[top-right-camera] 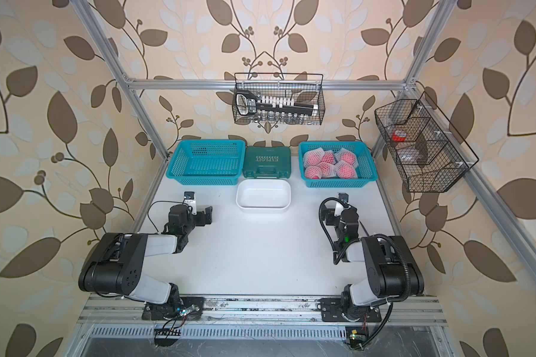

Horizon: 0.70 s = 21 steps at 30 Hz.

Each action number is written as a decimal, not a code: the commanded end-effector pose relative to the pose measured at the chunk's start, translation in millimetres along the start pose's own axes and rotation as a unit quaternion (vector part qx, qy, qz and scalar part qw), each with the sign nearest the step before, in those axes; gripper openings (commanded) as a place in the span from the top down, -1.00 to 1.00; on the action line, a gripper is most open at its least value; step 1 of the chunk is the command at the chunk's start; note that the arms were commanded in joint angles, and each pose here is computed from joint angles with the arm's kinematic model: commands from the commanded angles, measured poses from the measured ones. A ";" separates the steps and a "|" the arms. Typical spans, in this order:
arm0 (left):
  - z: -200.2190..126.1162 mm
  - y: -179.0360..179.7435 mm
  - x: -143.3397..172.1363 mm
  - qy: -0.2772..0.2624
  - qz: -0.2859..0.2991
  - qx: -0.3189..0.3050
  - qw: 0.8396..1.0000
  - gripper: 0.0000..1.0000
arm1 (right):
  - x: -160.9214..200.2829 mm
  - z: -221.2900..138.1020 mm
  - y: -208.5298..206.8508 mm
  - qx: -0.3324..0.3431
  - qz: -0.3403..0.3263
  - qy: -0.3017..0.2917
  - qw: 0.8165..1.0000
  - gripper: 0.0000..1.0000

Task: Remove foam nets from apples
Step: Pick up the apple from the basket.

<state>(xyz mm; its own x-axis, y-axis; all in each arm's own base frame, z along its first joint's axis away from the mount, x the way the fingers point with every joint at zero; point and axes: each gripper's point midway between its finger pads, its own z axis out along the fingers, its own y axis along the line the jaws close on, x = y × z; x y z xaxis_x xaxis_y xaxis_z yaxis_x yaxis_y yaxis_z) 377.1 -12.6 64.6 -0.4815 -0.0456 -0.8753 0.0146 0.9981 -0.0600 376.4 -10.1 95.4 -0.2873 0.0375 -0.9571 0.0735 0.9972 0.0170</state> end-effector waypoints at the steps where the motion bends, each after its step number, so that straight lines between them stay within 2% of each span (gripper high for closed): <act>1: 3.3 0.8 -13.5 -0.012 -0.004 0.005 1.000 -0.97 | -9.7 3.2 0.3 -0.002 0.001 -0.013 1.000 -1.00; 2: 2.9 0.8 -13.0 -0.013 -0.004 0.005 1.000 -0.97 | -10.5 2.1 0.0 -0.001 0.001 -0.015 1.000 -1.00; 4: -2.3 5.8 -23.8 -0.030 -0.004 -0.011 0.999 -0.97 | -23.1 -6.2 -14.6 0.049 0.015 -0.040 0.998 -0.99; 6: -19.9 5.1 -46.9 -0.025 0.003 -0.036 0.999 -0.97 | -47.5 -19.6 -15.7 0.068 0.010 -0.048 0.996 -1.00; 7: -36.8 2.2 -71.9 -0.044 0.000 -0.058 0.997 -0.98 | -64.5 -28.2 -17.6 0.081 0.034 -0.046 0.995 -1.00; 8: -53.2 -6.2 -94.5 -0.075 -0.001 -0.061 0.995 -0.97 | -81.4 -36.1 -18.8 0.082 0.070 -0.051 0.993 -1.00; 9: -74.5 -16.9 -121.7 -0.116 -0.012 -0.057 0.992 -0.97 | -105.4 -47.4 -23.7 0.088 0.129 -0.083 0.984 -1.00; 11: -107.2 -37.1 -162.0 -0.159 -0.060 -0.019 0.985 -0.90 | -130.4 -63.8 -32.9 0.089 0.280 -0.124 0.948 -0.99; 12: -119.6 -52.2 -179.0 -0.168 -0.076 0.020 0.983 -0.88 | -151.0 -67.3 -15.1 0.016 0.274 -0.135 0.952 -0.99; 13: -128.1 -71.8 -193.0 -0.169 -0.081 0.070 0.980 -0.87 | -175.3 -74.3 11.6 -0.070 0.238 -0.149 0.957 -0.99; 14: -133.3 -89.8 -201.9 -0.161 -0.077 0.111 0.978 -0.88 | -190.9 -80.4 35.0 -0.129 0.202 -0.153 0.959 -0.99; 15: -136.6 -109.0 -207.5 -0.143 -0.071 0.147 0.976 -0.88 | -200.4 -80.8 49.1 -0.150 0.183 -0.141 0.961 -0.99; 17: -142.3 -151.3 -210.9 -0.112 -0.036 0.211 0.970 -0.87 | -207.4 -67.4 54.6 -0.118 0.174 -0.098 0.973 -0.99; 21: -146.9 -233.9 -191.1 -0.064 0.059 0.292 0.952 -0.93 | -198.9 -28.8 46.3 -0.061 0.161 -0.024 0.985 -0.99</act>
<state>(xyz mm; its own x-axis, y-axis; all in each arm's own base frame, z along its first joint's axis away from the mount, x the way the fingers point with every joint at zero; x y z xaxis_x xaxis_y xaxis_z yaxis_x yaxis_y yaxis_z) 350.1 -180.5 383.0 -0.1369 -0.1668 -0.9764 0.4504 0.8675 -0.2113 395.8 32.5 355.7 0.0120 0.3812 -0.9244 -0.0729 0.9224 0.3794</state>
